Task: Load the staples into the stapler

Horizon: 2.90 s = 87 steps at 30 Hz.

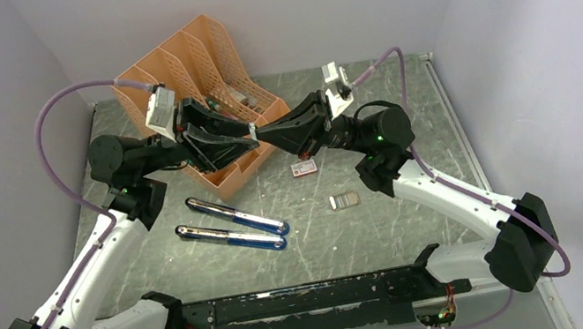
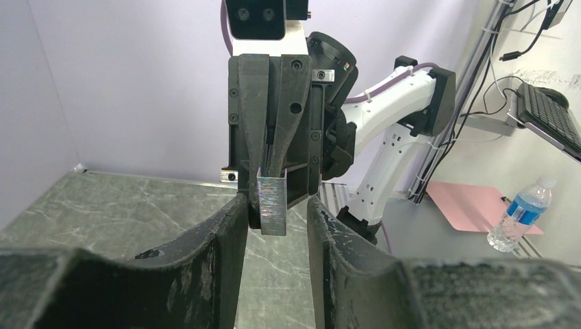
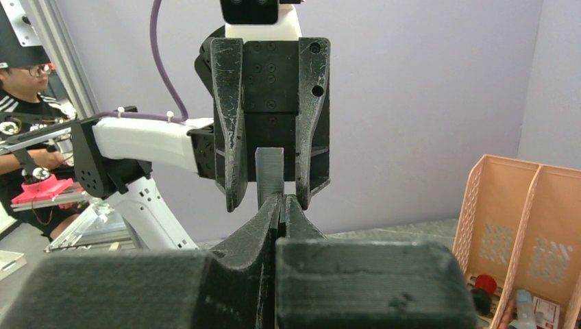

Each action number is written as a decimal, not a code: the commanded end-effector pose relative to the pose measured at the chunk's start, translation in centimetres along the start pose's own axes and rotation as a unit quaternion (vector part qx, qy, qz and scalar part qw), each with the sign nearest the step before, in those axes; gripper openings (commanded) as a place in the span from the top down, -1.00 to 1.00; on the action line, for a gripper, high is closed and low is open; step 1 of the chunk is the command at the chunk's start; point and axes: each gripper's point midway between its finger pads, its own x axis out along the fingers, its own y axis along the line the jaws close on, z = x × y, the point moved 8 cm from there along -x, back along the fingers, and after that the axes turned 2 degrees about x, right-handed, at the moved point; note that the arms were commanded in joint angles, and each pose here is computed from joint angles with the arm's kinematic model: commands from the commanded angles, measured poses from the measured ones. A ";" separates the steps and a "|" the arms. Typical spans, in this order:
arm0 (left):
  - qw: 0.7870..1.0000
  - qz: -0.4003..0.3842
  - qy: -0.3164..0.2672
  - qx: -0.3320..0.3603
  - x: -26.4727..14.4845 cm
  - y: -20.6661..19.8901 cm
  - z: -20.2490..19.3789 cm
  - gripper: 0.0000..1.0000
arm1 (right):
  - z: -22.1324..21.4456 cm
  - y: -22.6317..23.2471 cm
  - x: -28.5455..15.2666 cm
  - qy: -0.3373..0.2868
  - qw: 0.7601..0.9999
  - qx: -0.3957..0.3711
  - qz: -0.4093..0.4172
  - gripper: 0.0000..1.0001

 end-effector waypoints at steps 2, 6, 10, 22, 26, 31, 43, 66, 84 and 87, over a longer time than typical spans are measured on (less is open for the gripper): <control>0.999 -0.034 -0.011 0.029 0.0 -1.5 1.1 0.15 | 0.5 -0.2 -0.1 -0.007 1.000 -0.011 -0.015 1.00; 0.999 -0.032 -0.015 0.031 0.0 -1.6 1.3 0.08 | 0.4 -0.3 -0.1 -0.004 1.000 -0.010 -0.014 1.00; 0.999 -0.029 -0.018 0.032 0.0 -1.6 1.5 0.04 | 0.3 -0.3 -0.1 -0.003 1.000 -0.010 -0.014 1.00; 0.999 -0.020 -0.020 0.032 0.0 -1.5 1.6 0.08 | 0.1 -0.3 -0.1 0.002 1.000 -0.008 -0.011 1.00; 0.999 -0.019 -0.021 0.032 0.1 -1.5 1.6 0.13 | 0.0 -0.4 -0.2 0.003 1.000 -0.008 -0.014 1.00; 0.999 -0.019 -0.020 0.033 0.0 -1.5 1.6 0.24 | 0.0 -0.4 -0.1 0.002 1.000 -0.008 -0.014 1.00; 0.999 -0.021 -0.019 0.032 0.0 -1.6 1.6 0.45 | -0.1 -0.4 -0.2 0.002 1.000 -0.007 -0.016 1.00; 0.999 -0.029 -0.011 0.029 0.0 -1.6 1.4 0.86 | 0.1 -0.5 -0.3 -0.006 1.000 -0.008 -0.025 0.69; 0.999 -0.040 -0.007 0.029 0.0 -1.8 1.4 0.86 | 1.2 0.2 -1.3 -0.030 0.997 -0.031 -0.056 0.30; 0.999 -0.035 -0.003 0.027 0.0 -1.7 1.3 0.86 | 1.4 0.6 -1.8 -0.039 0.996 -0.037 -0.065 0.29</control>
